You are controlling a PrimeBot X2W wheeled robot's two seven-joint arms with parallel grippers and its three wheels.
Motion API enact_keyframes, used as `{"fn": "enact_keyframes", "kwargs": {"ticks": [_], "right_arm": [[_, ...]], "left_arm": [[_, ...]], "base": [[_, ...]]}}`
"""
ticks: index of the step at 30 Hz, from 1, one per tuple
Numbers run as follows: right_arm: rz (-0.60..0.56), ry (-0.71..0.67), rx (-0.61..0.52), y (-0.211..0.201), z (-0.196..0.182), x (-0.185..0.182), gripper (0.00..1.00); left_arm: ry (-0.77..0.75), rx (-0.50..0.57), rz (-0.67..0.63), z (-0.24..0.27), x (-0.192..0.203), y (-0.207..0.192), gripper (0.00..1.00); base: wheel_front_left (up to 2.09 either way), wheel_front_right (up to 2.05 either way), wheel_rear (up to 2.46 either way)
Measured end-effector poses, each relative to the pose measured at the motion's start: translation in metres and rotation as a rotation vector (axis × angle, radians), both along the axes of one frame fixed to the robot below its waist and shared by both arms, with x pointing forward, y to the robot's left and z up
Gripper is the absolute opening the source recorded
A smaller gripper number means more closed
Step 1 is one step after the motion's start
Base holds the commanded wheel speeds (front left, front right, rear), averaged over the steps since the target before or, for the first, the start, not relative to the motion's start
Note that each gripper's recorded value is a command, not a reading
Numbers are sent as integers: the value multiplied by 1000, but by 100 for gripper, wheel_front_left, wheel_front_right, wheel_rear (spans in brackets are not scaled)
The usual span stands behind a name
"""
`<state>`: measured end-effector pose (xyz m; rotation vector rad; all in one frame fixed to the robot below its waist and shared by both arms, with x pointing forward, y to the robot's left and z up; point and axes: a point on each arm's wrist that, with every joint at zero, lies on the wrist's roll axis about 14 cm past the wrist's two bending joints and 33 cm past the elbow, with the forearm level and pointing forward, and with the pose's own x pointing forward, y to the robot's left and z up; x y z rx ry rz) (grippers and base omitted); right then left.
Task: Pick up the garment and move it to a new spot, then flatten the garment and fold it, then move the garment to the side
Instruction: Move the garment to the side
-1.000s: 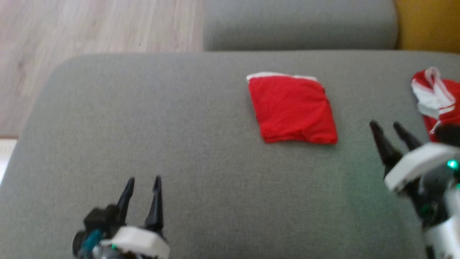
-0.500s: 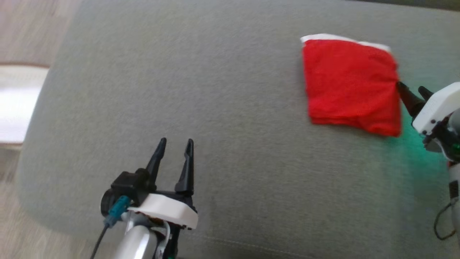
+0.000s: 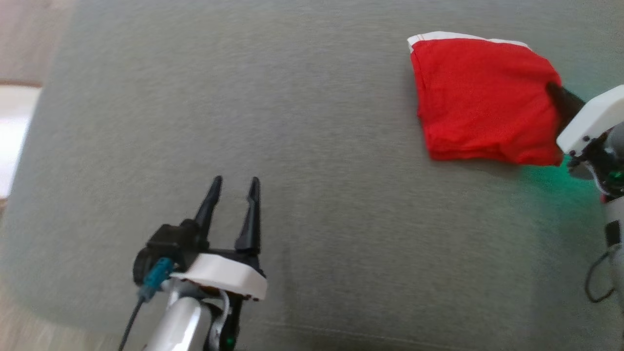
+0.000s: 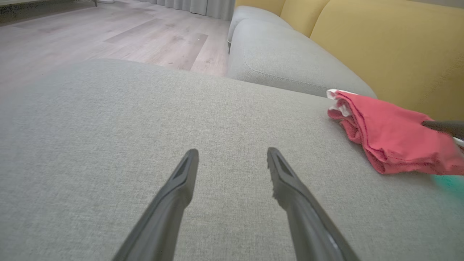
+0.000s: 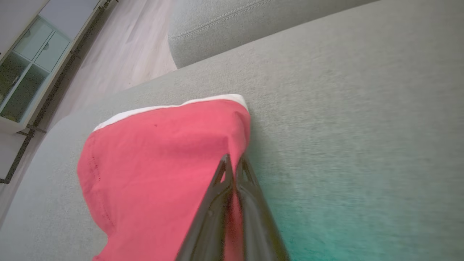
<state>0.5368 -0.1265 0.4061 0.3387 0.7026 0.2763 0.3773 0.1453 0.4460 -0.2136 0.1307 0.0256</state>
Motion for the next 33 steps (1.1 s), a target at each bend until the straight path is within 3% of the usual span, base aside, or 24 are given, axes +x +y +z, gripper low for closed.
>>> {"fn": "enact_keyframes", "kwargs": {"ticks": [11,25,28,29,30,31,33], "right_arm": [[-213,-180,-287,-164,98,10,0],[-328,-17,-526,-252,74,-6,0],[-339,16,-652,-281,76,-16,0],[-345,29,-688,-290,75,-21,9],[-347,43,-721,-296,73,-25,44],[-342,57,-755,-301,71,-29,98],[-328,93,-820,-309,65,-38,100]], "left_arm": [[-18,-15,-205,-4,22,-57,100],[46,17,-183,-24,10,-45,100],[65,21,-163,-30,6,-38,100],[66,23,-162,-30,5,-37,100],[63,23,-163,-29,6,-37,100],[61,22,-164,-29,6,-37,100],[59,21,-167,-28,6,-39,100]], "base": [[0,0,0],[0,0,0],[0,0,0],[0,0,0],[0,0,0],[0,0,0],[0,0,0]]}}
